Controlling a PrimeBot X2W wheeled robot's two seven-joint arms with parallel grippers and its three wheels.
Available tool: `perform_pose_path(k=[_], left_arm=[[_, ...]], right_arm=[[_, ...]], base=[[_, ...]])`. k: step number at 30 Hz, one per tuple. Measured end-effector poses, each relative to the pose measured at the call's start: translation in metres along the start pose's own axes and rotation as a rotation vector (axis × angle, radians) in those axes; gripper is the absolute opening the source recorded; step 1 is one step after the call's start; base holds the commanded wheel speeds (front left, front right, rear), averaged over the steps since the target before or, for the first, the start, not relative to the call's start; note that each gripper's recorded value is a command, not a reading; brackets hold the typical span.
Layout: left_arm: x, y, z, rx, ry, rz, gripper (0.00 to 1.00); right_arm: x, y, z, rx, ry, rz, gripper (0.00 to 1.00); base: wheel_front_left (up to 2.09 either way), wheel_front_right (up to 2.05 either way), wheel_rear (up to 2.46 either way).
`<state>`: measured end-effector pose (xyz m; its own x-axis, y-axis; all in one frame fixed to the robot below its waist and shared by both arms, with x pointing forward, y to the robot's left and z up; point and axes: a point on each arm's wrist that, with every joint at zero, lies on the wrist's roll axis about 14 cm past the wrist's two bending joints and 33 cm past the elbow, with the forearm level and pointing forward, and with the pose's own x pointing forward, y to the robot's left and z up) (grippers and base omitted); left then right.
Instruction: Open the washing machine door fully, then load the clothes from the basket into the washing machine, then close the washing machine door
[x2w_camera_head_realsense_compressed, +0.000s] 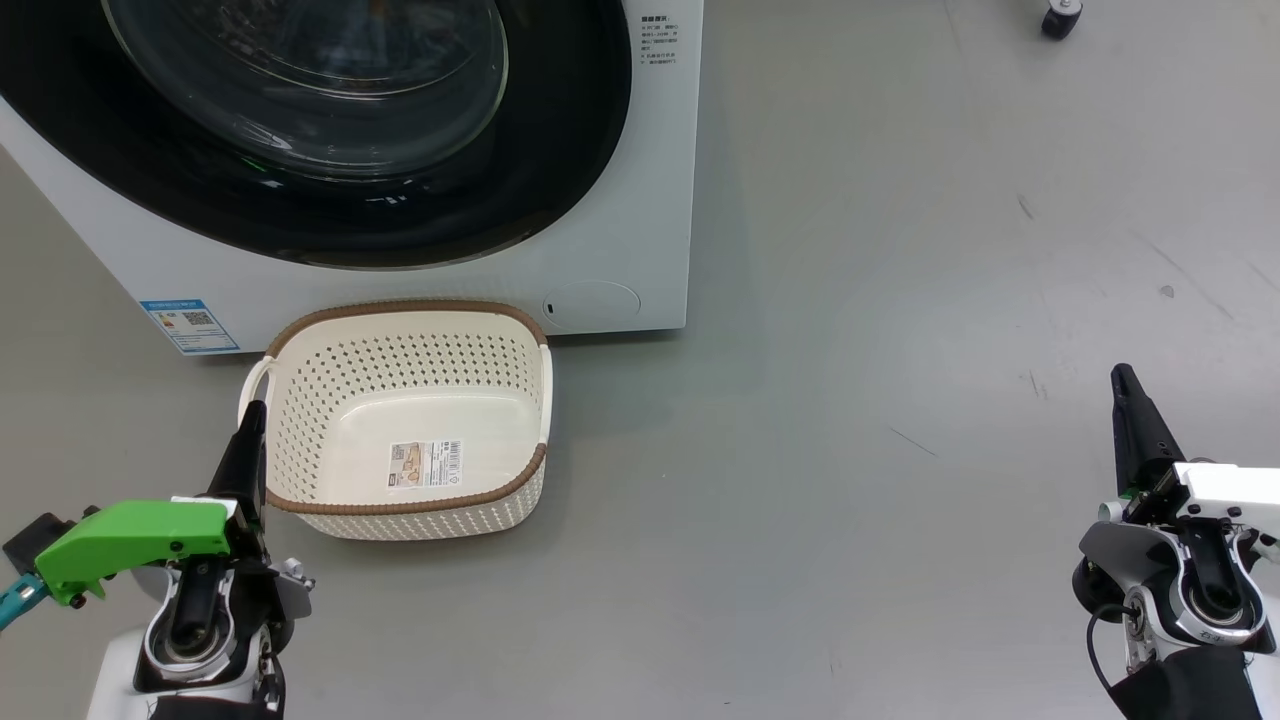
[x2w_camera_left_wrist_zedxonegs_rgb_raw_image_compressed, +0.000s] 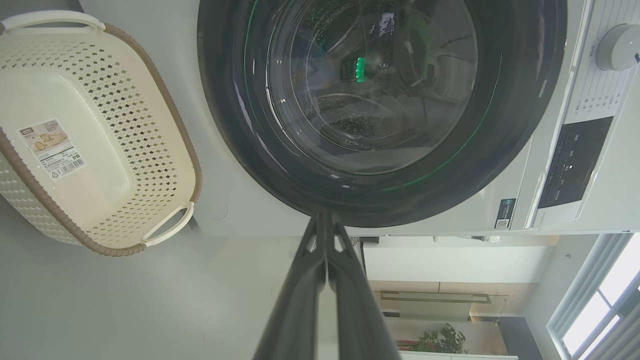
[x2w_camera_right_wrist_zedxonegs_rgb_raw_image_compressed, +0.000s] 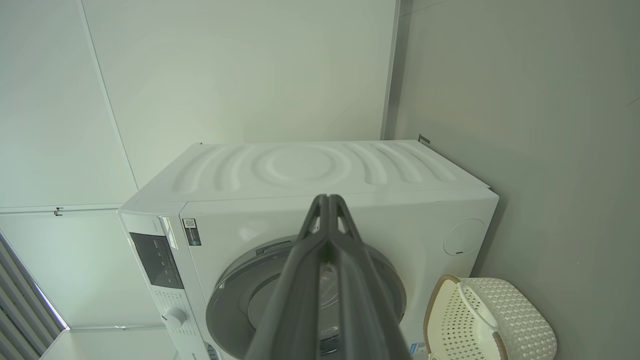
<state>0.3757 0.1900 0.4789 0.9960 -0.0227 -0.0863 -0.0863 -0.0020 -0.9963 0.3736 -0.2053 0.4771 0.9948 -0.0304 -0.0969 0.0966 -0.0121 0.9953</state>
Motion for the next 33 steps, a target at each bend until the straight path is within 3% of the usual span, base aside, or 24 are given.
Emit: perform_pose_path(k=[33], left_arm=[[0.0, -0.0001, 0.0, -0.003, 0.0, -0.001, 0.0]], right_arm=[[0.0, 0.0, 0.0001, 0.0, 0.0, 0.0, 0.0]], base=[[0.0, 0.0, 0.0]])
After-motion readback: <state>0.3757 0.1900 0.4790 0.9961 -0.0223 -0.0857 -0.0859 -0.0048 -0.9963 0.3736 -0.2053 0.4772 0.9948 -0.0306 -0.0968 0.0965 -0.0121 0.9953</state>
